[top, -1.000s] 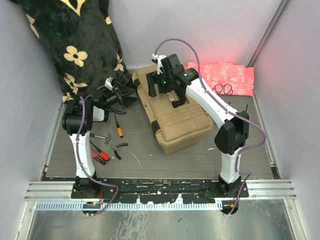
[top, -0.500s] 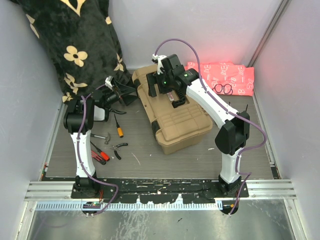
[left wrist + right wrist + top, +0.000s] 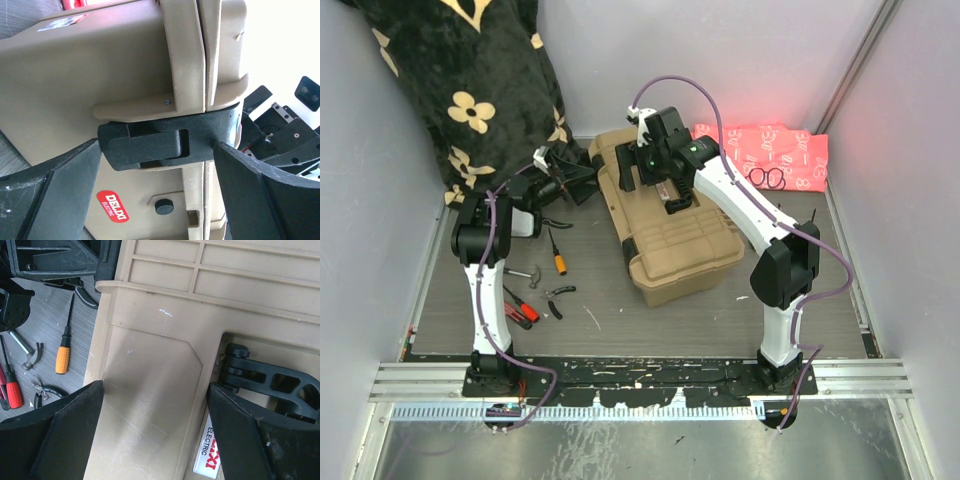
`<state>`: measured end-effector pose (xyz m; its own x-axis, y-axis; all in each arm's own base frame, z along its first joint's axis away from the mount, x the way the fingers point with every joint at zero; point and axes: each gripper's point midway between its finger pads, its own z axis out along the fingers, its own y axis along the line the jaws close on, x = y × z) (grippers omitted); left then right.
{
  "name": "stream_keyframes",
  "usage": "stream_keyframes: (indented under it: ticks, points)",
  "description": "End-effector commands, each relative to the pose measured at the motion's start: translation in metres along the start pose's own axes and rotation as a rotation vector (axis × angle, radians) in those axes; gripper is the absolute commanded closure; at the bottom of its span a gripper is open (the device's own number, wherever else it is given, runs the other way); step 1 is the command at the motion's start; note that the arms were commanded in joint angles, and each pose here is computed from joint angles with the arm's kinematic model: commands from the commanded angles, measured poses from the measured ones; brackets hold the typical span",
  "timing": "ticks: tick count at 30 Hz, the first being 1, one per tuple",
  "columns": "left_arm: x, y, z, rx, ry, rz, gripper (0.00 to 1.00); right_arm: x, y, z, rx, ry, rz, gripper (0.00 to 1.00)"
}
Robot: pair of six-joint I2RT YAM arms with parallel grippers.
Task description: Pack the tool kit
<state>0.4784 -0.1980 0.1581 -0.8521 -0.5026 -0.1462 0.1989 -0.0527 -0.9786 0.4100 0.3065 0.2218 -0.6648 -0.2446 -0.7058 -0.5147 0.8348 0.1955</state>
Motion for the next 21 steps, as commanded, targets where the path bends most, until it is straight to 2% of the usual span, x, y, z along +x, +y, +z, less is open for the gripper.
stream_keyframes:
  ticks: [1, 10, 14, 21]
  points:
    - [0.019, -0.023, 0.029, 0.078, 0.061, 0.058, 0.04, 0.120, -0.009, 0.031, 0.027, 0.428, 0.073, 0.13]
    - [0.035, -0.031, 0.042, 0.094, 0.111, 0.033, 0.03, 0.127, -0.009, 0.034, 0.020, 0.454, 0.066, 0.13]
    - [0.046, -0.022, 0.051, 0.091, 0.142, 0.017, 0.03, 0.127, -0.010, 0.034, 0.019, 0.462, 0.058, 0.13]
    - [0.037, -0.022, 0.060, 0.105, 0.104, -0.005, 0.03, 0.131, -0.010, 0.033, 0.015, 0.475, 0.053, 0.13]
